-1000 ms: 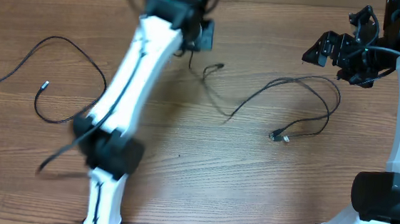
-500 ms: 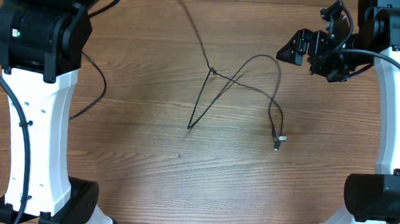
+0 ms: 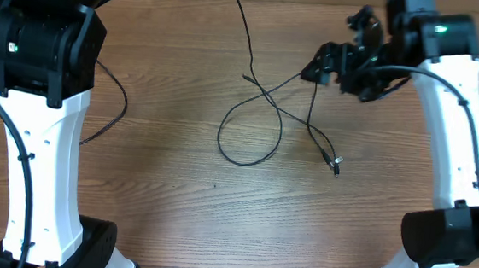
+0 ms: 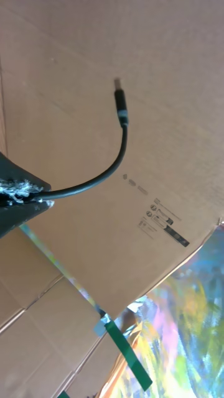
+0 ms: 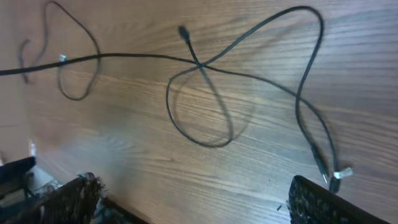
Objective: Untangle cables
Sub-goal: 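Hold the cable up with the left gripper while the right gripper grasps the remaining cable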
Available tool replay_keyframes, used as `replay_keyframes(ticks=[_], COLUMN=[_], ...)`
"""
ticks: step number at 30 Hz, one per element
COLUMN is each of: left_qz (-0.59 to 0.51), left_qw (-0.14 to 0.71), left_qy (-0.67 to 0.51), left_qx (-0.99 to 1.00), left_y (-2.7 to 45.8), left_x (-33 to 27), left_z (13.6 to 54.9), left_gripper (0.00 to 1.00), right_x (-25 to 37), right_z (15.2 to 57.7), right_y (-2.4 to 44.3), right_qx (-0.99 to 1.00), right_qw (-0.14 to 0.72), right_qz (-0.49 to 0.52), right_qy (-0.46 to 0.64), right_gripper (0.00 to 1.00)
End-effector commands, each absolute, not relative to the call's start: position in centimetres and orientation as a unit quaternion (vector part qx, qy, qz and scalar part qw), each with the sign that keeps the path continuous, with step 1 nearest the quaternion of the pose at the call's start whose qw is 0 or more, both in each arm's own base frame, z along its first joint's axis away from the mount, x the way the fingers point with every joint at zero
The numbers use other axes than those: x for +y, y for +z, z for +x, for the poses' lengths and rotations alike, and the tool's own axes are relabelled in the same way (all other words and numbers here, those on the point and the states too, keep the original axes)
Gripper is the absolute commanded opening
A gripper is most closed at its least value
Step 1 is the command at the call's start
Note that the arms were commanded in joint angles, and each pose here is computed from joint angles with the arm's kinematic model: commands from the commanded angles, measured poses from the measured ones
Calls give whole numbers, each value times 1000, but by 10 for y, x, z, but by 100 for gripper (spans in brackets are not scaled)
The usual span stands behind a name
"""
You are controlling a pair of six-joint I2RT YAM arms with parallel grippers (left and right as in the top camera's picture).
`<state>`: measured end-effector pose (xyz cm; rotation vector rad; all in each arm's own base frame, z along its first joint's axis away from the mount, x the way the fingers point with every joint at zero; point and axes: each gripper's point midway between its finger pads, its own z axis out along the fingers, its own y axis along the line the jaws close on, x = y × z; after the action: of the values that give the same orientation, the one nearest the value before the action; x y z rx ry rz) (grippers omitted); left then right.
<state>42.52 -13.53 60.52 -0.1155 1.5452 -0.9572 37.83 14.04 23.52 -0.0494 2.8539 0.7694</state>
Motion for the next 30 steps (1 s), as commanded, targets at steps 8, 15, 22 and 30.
replay_keyframes(ticks=[8,15,22,30], left_qz=[-85,-74,-83,-85], left_qw=[627,619,604,602], left_qy=[-434,-441,-438,-438], left_qx=[642,646,660,662], left_y=[627,626,615,614], left_x=[-92,-96,-96,-96], left_z=[418,416,418,418], left_gripper=[4,4,4,4], right_x=[154,174,205,233], right_z=[390,408,409,393], right_y=[151,150,153,134], right_qx=[954,930,898,826], right_qw=[78,69,25,11], right_qz=[-2,128,267,501], right_qy=[291,339,349,259], right_gripper=[89,86,80,76])
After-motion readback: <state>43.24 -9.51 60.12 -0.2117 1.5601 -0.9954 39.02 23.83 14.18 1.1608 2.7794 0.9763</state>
